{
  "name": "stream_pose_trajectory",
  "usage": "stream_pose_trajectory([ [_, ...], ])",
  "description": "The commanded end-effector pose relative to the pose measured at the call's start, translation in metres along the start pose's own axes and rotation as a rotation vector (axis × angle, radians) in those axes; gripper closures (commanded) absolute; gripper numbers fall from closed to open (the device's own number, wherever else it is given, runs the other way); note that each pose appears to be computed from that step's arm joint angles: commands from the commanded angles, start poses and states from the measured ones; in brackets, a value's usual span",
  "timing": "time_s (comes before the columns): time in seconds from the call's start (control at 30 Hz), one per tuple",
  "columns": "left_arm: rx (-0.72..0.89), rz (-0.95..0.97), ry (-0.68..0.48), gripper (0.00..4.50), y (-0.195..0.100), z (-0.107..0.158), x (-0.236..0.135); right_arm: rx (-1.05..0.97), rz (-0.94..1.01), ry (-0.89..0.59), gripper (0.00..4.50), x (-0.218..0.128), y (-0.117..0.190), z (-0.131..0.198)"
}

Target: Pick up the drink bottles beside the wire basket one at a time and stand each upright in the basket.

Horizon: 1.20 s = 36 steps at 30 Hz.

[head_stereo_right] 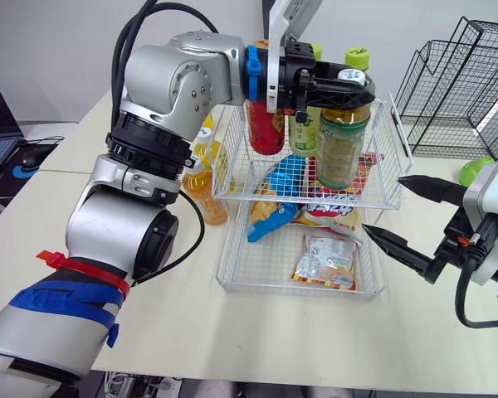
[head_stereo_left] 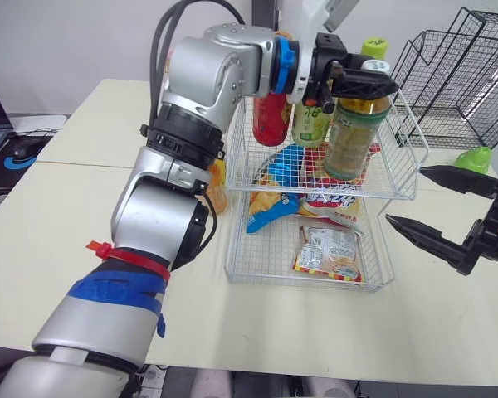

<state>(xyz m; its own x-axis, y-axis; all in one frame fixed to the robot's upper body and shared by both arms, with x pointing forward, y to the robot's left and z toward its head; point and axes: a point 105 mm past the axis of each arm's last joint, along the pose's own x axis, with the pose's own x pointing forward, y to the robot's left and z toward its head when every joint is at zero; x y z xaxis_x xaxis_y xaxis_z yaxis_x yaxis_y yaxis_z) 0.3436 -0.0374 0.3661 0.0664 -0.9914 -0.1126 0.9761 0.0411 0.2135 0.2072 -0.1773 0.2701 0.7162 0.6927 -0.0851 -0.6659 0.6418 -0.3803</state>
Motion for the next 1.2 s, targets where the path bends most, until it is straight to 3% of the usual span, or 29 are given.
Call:
stream_pose_trajectory([
  [0.03, 0.091, -0.033, -0.029, 3.10, -0.006, 0.019, 0.003, -0.043, -0.027, -0.020, 0.00, -0.004, 0.000, 0.010],
  [0.2, 0.085, -0.052, -0.032, 3.10, -0.005, 0.018, 0.014, -0.040, -0.033, -0.017, 0.00, -0.004, 0.001, 0.009],
  [0.53, 0.089, -0.093, -0.034, 0.05, -0.011, 0.019, 0.027, -0.040, -0.036, -0.011, 0.00, -0.006, 0.001, 0.008],
  [0.8, 0.135, -0.111, -0.081, 0.05, -0.012, 0.042, -0.001, -0.045, -0.034, -0.008, 0.00, -0.008, 0.000, 0.009],
  [1.1, 0.139, -0.142, -0.072, 0.05, -0.034, 0.048, -0.088, -0.056, 0.020, -0.035, 0.00, -0.003, 0.000, 0.016],
  [1.2, 0.132, -0.020, -0.069, 0.05, -0.032, 0.041, -0.122, -0.059, 0.057, -0.048, 0.00, 0.001, 0.002, 0.020],
])
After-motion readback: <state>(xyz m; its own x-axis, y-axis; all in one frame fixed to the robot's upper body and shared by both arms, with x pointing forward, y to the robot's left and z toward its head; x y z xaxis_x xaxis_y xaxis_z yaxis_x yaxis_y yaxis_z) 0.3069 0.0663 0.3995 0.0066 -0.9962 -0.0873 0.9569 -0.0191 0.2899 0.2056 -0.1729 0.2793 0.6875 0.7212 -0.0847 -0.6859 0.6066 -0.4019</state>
